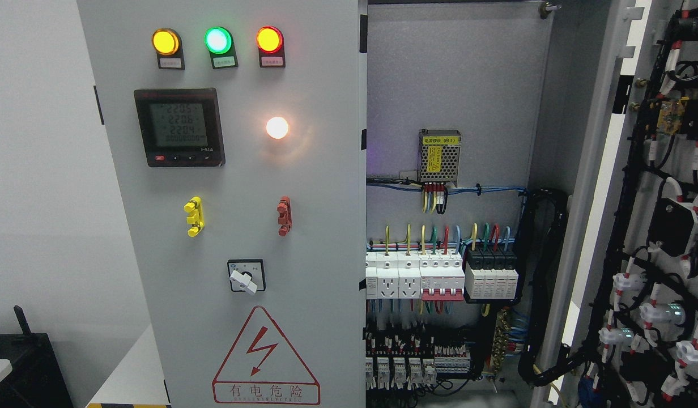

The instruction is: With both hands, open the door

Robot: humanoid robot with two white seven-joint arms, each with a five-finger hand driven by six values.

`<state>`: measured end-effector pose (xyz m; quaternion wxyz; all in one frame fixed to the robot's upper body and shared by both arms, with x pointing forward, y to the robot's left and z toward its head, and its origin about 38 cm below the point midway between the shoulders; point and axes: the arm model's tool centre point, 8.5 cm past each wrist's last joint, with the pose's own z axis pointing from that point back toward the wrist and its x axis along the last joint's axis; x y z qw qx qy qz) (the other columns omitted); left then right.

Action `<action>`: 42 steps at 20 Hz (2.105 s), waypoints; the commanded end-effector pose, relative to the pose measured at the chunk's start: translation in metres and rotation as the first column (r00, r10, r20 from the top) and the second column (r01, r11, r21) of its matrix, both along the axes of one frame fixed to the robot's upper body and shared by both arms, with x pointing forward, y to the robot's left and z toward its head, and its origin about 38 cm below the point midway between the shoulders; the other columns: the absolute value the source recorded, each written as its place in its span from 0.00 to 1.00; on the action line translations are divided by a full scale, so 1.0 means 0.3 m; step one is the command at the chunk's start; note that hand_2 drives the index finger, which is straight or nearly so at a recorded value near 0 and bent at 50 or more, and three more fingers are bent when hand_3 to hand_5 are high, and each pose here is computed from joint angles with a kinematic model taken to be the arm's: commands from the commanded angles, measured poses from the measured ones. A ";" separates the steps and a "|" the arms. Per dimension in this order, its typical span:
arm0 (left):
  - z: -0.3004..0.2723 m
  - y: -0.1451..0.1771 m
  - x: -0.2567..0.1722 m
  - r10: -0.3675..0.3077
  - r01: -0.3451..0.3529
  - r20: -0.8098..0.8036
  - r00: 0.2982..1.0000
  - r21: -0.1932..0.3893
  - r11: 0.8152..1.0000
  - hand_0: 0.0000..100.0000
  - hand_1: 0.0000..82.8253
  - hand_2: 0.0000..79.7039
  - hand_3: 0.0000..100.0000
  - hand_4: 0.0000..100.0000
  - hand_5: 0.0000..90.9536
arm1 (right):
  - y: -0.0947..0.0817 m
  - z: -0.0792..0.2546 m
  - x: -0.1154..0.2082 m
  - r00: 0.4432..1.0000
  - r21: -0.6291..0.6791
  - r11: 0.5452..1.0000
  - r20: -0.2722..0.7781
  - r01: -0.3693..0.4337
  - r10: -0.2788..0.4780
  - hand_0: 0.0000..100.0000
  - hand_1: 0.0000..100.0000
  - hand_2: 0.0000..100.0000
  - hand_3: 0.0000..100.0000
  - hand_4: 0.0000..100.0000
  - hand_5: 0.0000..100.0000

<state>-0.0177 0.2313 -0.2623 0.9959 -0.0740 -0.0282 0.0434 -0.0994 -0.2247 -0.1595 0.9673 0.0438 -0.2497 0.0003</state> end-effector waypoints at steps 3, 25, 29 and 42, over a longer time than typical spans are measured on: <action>0.001 -0.009 -0.012 -0.013 0.013 -0.008 1.000 -0.007 1.000 0.00 0.00 0.00 0.00 0.04 0.00 | 0.017 0.232 0.221 0.949 0.023 1.000 0.316 -0.014 0.006 0.00 0.00 0.00 0.00 0.00 0.00; 0.001 -0.013 -0.011 -0.018 0.018 -0.009 1.000 -0.011 1.000 0.00 0.00 0.00 0.00 0.04 0.00 | 0.104 0.450 0.494 0.751 0.087 0.991 0.660 -0.099 0.017 0.00 0.00 0.00 0.00 0.00 0.00; 0.001 -0.011 -0.013 -0.062 0.062 -0.011 0.998 -0.010 0.998 0.00 0.00 0.00 0.00 0.04 0.00 | 0.121 0.491 0.577 0.694 0.091 0.989 0.719 -0.119 0.017 0.00 0.00 0.00 0.00 0.00 0.00; 0.001 -0.014 -0.010 -0.088 0.088 -0.007 0.996 -0.013 0.996 0.00 0.00 0.00 0.00 0.04 0.00 | 0.203 0.632 0.721 0.502 0.120 0.968 0.865 -0.219 0.006 0.00 0.00 0.00 0.00 0.00 0.00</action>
